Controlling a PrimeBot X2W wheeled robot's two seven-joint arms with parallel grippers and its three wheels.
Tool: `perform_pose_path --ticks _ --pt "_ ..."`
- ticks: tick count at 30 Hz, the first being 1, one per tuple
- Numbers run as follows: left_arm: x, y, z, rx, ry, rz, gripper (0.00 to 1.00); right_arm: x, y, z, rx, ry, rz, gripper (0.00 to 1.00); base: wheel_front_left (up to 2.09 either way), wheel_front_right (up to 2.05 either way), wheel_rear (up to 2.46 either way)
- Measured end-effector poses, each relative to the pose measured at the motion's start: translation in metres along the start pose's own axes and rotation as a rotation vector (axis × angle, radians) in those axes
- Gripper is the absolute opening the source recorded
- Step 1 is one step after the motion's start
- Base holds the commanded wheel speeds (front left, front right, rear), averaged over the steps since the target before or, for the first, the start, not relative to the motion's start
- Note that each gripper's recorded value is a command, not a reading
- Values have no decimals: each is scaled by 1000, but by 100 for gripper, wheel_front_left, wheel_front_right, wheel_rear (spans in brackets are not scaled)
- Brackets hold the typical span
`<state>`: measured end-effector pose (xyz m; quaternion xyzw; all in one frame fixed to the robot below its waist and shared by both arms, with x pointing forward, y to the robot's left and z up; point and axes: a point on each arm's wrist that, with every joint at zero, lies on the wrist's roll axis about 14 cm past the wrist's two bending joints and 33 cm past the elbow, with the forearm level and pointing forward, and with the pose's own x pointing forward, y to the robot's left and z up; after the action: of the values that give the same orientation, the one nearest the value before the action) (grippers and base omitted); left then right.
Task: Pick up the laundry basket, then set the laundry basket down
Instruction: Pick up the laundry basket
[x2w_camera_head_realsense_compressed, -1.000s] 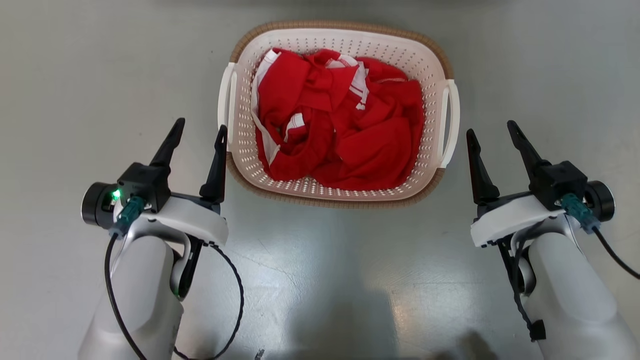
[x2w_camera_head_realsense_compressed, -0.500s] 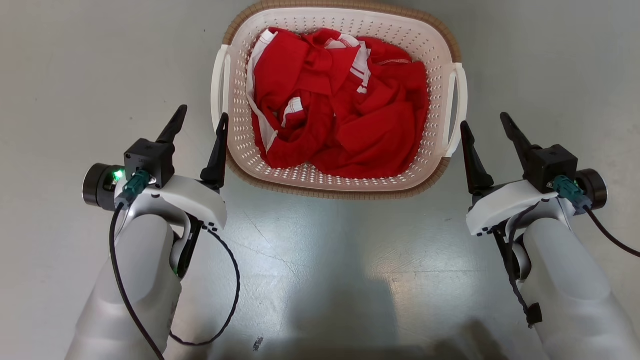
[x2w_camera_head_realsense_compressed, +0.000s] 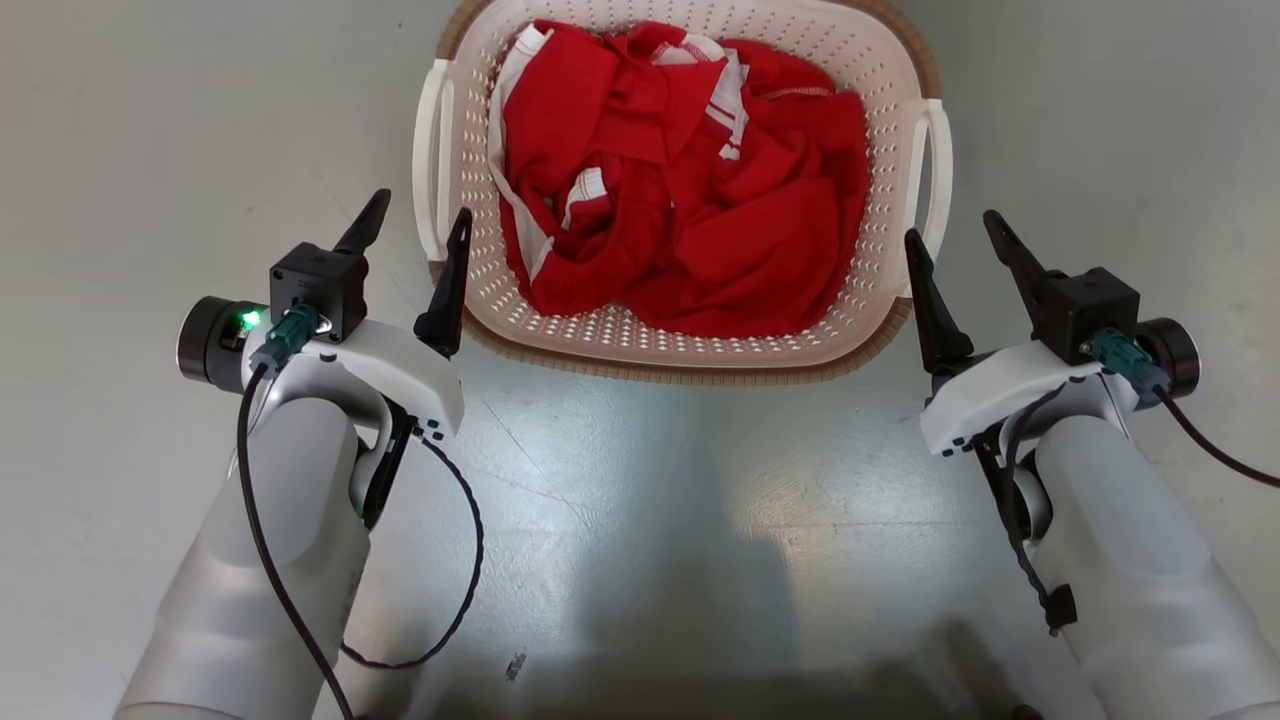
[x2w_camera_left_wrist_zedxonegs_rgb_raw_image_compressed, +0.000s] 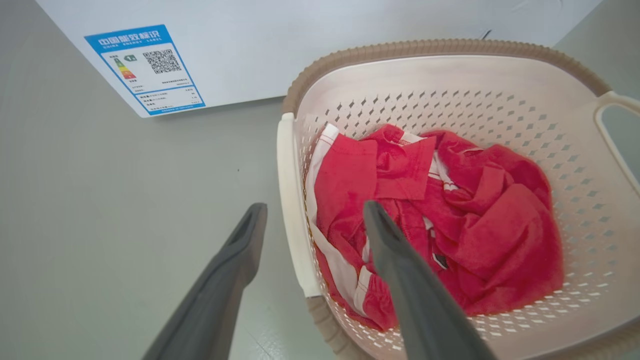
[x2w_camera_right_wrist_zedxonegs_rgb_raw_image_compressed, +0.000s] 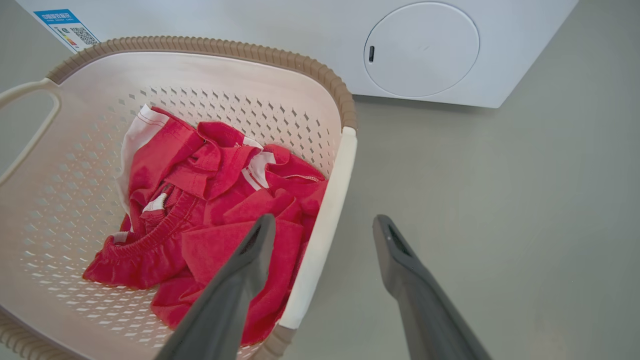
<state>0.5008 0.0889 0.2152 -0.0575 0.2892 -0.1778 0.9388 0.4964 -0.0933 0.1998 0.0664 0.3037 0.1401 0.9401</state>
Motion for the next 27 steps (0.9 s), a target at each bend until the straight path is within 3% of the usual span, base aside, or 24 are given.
perform_pose_path --ticks 27 --pt "26 11 -33 19 128 -5 100 22 13 -28 55 73 49 100 0 0 0"
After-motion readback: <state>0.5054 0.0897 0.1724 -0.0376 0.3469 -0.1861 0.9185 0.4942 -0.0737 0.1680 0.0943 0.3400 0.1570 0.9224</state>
